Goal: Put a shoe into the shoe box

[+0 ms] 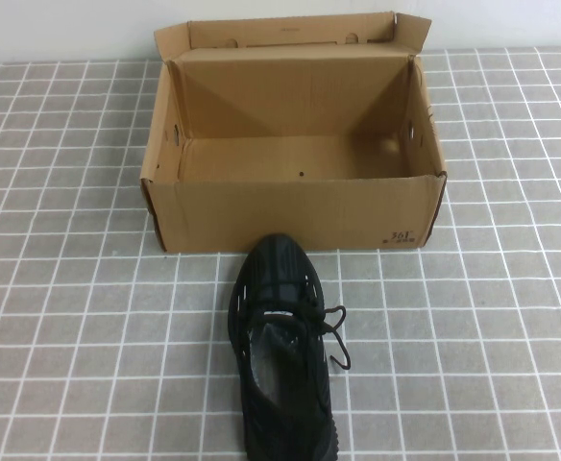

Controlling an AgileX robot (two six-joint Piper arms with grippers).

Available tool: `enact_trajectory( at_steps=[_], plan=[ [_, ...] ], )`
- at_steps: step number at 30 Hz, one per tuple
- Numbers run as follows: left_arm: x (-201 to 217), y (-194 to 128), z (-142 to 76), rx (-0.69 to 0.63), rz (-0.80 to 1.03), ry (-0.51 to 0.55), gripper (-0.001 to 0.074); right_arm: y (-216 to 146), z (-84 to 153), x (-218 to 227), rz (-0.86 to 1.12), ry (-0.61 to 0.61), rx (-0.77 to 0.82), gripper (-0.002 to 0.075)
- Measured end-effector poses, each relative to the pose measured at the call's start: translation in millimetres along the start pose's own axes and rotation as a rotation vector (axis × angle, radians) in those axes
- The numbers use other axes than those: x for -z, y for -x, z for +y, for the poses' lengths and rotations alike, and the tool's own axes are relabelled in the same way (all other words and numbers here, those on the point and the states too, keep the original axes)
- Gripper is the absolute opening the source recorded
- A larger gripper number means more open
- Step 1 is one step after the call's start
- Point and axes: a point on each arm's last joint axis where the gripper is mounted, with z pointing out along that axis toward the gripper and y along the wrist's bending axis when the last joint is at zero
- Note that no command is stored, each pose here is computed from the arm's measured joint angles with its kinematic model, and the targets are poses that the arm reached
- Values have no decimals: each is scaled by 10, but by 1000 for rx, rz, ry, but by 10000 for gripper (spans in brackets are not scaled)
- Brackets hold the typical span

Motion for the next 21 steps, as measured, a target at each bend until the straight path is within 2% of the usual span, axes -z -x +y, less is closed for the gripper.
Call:
enact_trajectory(
  at_steps=[4,8,15,21],
  plan=[
    [0,0,0,0,0,0,-1,216,224,-160,319,-62,95,-16],
    [0,0,0,0,0,0,-1,437,303,-420,548,-96,153,-16],
    [0,0,0,0,0,0,-1,764,341,-833,664,-140,193,-16],
    [0,0,0,0,0,0,-1,700,527,-1231,830,-142,269,-16]
  ],
)
